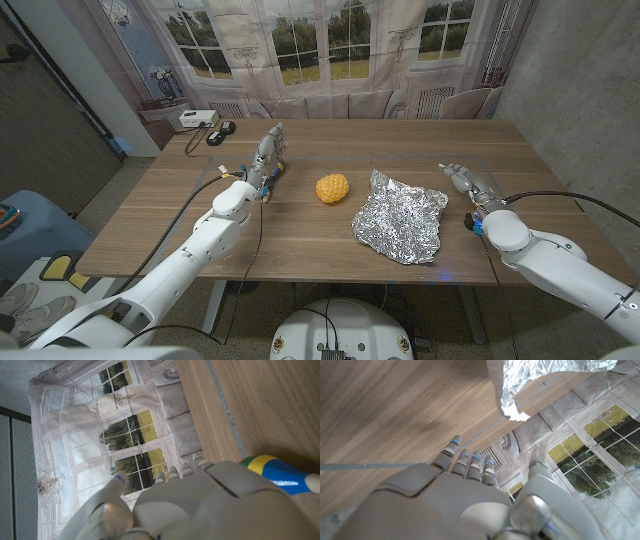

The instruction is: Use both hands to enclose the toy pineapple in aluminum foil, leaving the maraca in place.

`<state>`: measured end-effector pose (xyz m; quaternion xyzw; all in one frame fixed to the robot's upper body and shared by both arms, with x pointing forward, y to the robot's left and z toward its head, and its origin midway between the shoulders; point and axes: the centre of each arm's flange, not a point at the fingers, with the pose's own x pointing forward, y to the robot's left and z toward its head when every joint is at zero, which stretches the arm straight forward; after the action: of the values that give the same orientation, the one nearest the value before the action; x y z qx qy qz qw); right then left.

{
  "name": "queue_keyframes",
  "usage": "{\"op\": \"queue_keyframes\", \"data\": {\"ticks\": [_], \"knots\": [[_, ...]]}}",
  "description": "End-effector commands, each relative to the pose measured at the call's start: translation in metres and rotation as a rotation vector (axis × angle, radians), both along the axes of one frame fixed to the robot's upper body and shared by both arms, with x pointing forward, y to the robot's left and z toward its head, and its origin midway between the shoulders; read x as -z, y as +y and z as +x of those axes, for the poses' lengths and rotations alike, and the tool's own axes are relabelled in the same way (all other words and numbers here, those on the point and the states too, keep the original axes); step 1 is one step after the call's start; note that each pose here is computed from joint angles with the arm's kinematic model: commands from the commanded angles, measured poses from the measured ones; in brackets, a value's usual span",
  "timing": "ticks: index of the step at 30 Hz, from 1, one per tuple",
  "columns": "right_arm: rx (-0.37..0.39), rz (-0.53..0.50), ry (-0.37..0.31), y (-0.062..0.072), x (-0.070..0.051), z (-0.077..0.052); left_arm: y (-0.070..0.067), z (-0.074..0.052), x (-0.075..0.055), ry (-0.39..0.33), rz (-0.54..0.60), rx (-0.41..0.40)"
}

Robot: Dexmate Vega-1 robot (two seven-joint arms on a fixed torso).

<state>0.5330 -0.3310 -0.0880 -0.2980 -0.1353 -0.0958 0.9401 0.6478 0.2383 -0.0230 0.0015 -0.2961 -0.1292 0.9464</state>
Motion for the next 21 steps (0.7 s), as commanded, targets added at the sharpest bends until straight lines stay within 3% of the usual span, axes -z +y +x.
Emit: {"op": "queue_keyframes", "data": {"ticks": [1,21], "knots": [[0.073,-0.089,0.043,0.007,0.006,-0.02,-0.002,0.001,-0.002,-0.004,0.005,0.013],[0.109,-0.173,0.137,0.01,0.009,-0.032,-0.007,0.005,-0.007,-0.005,0.009,0.024]]}}
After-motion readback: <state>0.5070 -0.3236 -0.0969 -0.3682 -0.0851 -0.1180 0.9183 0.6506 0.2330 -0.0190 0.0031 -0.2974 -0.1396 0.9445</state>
